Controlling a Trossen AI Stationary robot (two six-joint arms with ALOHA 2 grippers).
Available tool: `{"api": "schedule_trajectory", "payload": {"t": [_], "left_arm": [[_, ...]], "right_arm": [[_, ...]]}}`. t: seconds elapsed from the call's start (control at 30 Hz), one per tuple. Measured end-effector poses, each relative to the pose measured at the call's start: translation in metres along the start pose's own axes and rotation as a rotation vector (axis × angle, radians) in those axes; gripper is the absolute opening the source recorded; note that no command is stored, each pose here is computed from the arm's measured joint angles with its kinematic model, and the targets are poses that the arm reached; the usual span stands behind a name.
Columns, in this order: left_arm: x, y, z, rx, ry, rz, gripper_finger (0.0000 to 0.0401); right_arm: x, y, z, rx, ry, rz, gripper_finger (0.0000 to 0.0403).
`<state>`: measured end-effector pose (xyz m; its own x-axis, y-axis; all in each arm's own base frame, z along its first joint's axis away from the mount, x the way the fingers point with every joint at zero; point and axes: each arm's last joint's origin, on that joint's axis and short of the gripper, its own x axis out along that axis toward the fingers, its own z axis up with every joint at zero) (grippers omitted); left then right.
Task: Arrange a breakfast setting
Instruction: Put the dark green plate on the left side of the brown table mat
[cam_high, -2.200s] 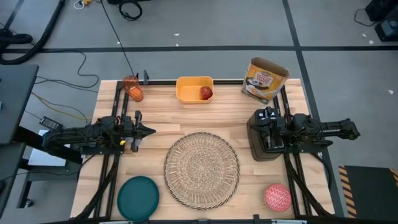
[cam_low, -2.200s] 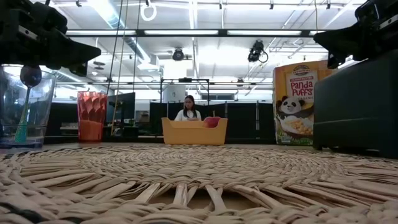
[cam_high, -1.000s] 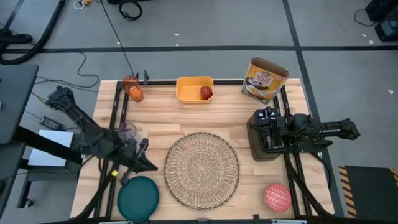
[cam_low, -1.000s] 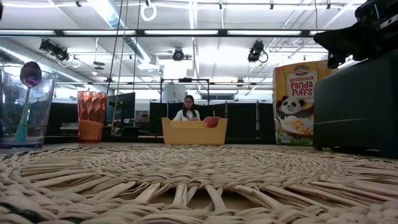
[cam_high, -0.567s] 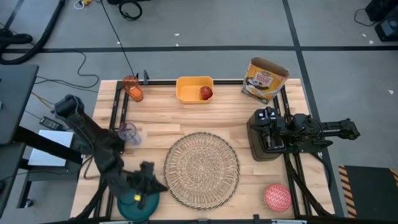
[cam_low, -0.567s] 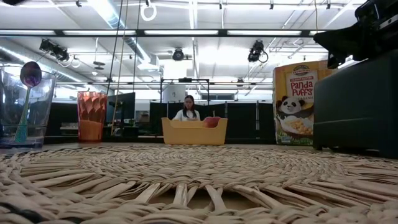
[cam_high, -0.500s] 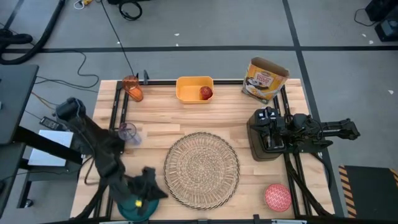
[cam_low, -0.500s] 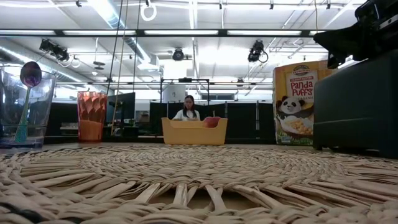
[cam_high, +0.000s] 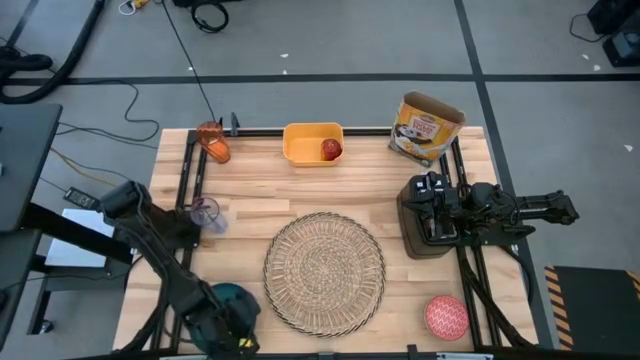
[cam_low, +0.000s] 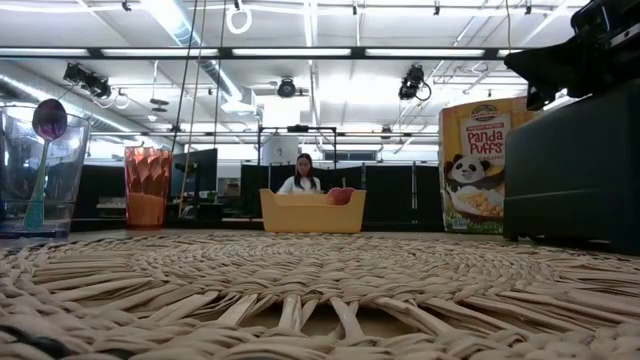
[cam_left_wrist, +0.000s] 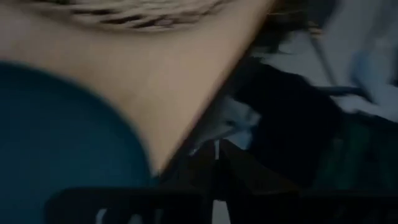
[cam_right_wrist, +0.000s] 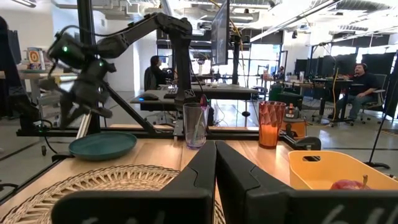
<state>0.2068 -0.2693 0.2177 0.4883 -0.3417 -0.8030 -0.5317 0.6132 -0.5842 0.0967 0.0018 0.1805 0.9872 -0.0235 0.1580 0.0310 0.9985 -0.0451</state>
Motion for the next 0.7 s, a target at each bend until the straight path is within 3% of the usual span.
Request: {"api": "schedule_trajectory", "payload": {"t": [0.17, 0.37, 0.57, 0.7], "left_arm": [[0.003, 0.010, 0.000, -0.061, -0.029, 0.099, 0.0096], [0.003, 0.022, 0.013, -0.054, -0.120, 0.224, 0.0171], [0.017, 0.009, 0.014, -0.072, -0.086, 0.107, 0.0184], [0.017, -0.006, 0.010, -0.069, -0.034, 0.142, 0.0177]], "right_arm": [[0.000, 0.000, 0.008, 0.005, -0.080, -0.004, 0.0017], [-0.003, -0.001, 0.024, 0.022, -0.254, -0.013, 0.0017], [-0.009, -0.003, 0.041, 0.194, -0.437, 0.009, 0.0017], [-0.012, -0.006, 0.045, 0.260, -0.494, -0.074, 0.0017]]}}
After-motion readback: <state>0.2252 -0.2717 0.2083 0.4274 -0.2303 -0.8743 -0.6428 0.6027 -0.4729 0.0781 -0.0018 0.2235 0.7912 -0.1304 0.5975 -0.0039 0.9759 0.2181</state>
